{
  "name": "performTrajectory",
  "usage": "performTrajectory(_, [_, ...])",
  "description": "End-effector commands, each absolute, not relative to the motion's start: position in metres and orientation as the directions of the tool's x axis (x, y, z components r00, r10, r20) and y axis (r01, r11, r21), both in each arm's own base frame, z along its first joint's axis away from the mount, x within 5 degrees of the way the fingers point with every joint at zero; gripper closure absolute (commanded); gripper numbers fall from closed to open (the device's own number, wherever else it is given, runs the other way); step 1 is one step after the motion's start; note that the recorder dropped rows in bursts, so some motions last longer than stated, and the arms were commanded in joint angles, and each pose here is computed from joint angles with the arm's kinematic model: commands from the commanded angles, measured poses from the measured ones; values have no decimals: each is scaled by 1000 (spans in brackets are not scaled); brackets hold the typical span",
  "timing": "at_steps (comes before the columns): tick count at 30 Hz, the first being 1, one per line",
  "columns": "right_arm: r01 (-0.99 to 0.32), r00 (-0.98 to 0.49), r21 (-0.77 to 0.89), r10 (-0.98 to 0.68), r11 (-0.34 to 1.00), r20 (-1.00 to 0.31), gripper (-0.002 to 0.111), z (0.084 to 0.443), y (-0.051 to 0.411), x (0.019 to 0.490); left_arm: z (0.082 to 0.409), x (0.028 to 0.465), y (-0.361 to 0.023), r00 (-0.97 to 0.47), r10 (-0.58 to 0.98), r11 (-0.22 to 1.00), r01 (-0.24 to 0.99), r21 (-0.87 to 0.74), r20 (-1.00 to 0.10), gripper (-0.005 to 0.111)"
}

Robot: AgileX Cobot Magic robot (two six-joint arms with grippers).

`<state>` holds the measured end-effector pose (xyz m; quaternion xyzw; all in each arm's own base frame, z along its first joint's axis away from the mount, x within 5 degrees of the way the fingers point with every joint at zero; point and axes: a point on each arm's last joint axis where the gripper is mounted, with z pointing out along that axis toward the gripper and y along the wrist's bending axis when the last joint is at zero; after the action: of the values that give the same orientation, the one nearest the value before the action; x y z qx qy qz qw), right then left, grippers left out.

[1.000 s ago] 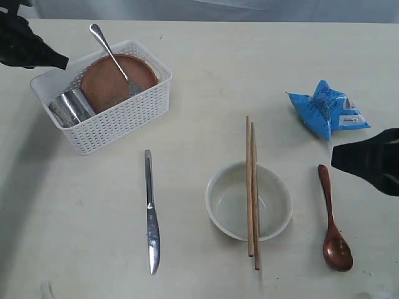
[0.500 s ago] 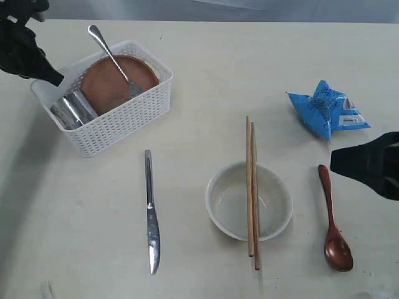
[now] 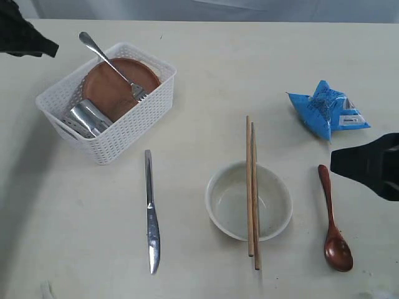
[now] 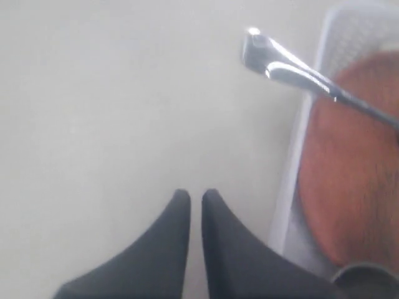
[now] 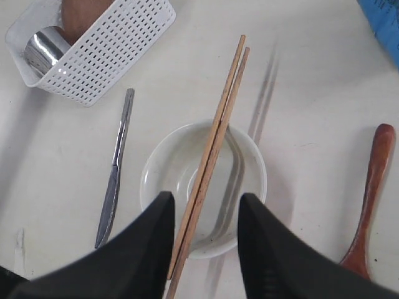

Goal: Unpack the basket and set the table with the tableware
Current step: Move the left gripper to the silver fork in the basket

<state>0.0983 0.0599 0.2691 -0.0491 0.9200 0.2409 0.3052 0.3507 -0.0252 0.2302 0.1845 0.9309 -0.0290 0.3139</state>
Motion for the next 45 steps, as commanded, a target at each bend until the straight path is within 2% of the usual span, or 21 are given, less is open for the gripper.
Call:
performTrajectory(1, [-252, -799, 411, 51, 876, -599, 74, 272, 60, 98, 239, 356, -28, -730, 149, 967, 247, -54, -667, 75])
performTrajectory(4, [-252, -799, 411, 51, 876, -599, 74, 272, 60, 98, 238, 361, -30, -723, 55, 974, 191, -123, -689, 61])
performTrajectory(7, [-252, -799, 411, 51, 876, -599, 74, 272, 60, 98, 232, 365, -32, -729, -34, 969, 144, -201, -684, 61])
performTrajectory(15, [-252, -799, 411, 51, 876, -599, 74, 272, 60, 98, 217, 389, -42, -783, -134, 930, 112, -349, -608, 61])
performTrajectory(22, [-252, -797, 411, 53, 876, -601, 74, 272, 60, 98, 214, 402, -45, -768, -143, 916, 137, -378, -624, 61])
performTrajectory(29, [-252, -790, 412, 59, 876, -610, 74, 273, 60, 99, 193, 408, -49, -786, -164, 895, 136, -425, -597, 61])
performTrajectory(38, [-252, -789, 412, 60, 876, -611, 74, 273, 60, 99, 196, 413, -53, -741, -179, 873, 184, -452, -647, 61])
performTrajectory(45, [-253, -787, 412, 62, 876, -614, 74, 273, 60, 99, 179, 413, -57, -784, -164, 852, 194, -487, -599, 61])
